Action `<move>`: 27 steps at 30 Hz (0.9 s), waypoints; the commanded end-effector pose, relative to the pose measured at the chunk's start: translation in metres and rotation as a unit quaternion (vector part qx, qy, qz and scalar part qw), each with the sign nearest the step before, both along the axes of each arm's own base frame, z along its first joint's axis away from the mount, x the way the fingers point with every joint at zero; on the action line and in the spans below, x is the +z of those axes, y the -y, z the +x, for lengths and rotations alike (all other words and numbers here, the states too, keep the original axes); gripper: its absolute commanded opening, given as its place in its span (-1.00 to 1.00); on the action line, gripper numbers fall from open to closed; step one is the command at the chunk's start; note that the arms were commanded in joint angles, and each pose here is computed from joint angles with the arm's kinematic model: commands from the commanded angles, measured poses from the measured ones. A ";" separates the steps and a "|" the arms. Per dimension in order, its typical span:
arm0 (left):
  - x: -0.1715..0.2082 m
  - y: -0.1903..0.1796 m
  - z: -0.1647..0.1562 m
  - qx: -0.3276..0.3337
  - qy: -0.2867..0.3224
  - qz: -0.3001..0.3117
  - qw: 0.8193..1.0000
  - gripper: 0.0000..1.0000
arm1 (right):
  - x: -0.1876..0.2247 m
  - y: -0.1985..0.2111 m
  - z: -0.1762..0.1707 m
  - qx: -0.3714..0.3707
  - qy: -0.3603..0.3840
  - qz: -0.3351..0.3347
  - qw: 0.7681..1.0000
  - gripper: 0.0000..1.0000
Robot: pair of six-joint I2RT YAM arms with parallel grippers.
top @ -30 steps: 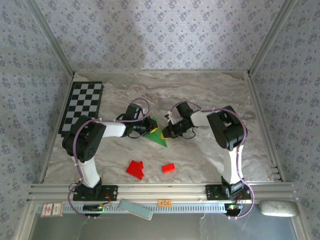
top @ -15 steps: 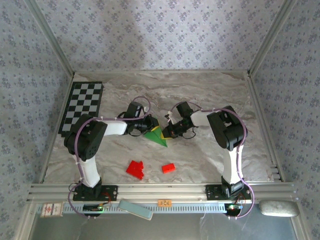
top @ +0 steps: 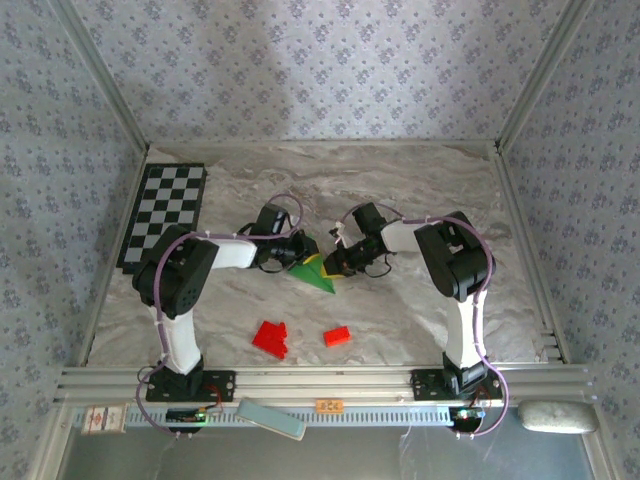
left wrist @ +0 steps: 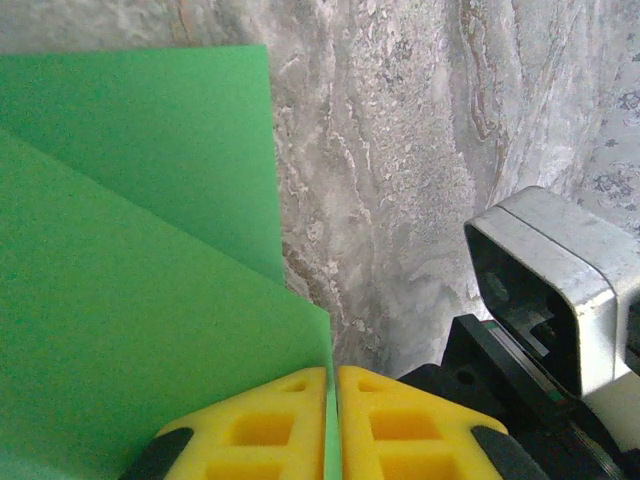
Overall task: Fold a paper plane with a square sheet of paper (pick it up from the middle)
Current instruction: Fourth fold the wing at the center of the table.
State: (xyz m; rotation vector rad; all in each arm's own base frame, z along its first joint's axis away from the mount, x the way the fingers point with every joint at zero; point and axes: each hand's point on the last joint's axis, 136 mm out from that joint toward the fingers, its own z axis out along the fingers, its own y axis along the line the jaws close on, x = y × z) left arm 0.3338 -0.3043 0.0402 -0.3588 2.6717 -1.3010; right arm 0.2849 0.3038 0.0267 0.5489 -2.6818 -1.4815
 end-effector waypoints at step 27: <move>-0.007 0.004 0.004 -0.001 -0.008 0.013 1.000 -0.78 | -0.007 0.022 -0.025 -0.019 -0.031 -0.083 0.996 -0.54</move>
